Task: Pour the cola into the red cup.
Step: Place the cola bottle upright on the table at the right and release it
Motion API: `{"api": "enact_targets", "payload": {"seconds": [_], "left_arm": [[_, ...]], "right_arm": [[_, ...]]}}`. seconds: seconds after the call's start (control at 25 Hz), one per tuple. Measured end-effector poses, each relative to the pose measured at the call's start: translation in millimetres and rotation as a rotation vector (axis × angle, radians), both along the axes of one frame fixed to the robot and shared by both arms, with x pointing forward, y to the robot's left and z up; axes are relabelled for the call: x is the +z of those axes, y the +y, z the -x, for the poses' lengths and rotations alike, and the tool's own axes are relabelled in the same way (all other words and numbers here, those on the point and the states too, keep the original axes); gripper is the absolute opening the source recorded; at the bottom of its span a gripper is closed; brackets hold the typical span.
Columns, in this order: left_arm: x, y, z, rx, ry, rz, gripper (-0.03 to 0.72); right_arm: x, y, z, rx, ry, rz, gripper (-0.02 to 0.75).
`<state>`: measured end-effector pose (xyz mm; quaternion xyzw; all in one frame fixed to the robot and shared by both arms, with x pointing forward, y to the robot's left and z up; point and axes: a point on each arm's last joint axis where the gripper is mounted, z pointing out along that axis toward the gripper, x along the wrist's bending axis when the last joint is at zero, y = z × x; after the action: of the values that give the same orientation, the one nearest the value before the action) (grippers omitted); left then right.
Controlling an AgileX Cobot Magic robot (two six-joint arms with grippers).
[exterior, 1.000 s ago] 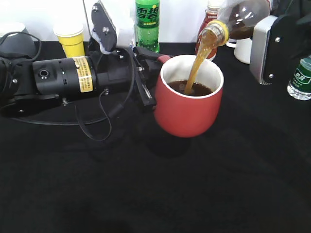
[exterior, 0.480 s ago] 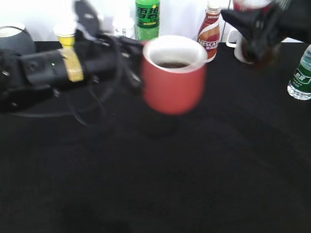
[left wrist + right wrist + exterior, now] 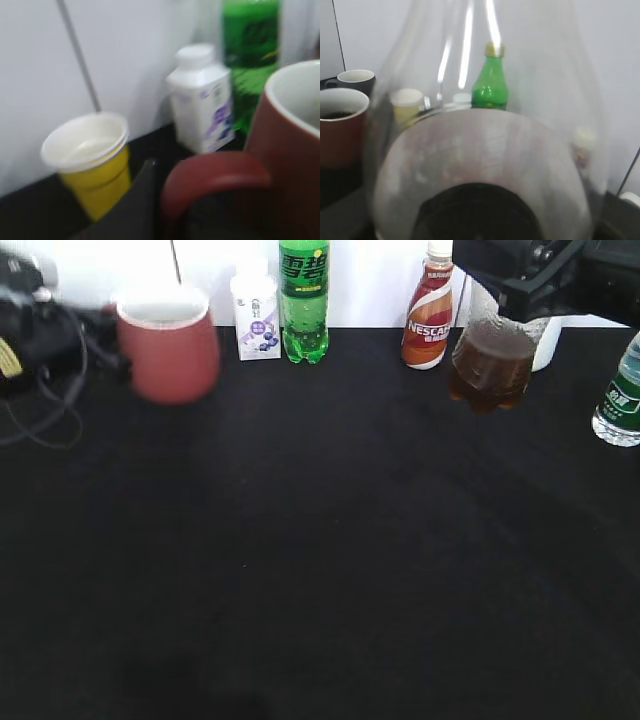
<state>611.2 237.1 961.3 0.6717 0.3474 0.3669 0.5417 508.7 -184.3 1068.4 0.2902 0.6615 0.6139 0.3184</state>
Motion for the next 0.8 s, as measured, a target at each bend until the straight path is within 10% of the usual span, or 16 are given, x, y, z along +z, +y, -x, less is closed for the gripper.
{"api": "enact_targets", "payload": {"seconds": [0.28,0.8], "left_arm": [[-73.0,13.4,-17.3,0.177,0.024,0.046,0.052],[-50.6,19.7,35.1,0.209,0.128,0.027,0.307]], "right_arm": [[0.1,0.0,0.0,0.001,0.0,-0.001,0.492],[-4.3,-0.2,-4.6,-0.019,0.018,-0.025,0.492]]}}
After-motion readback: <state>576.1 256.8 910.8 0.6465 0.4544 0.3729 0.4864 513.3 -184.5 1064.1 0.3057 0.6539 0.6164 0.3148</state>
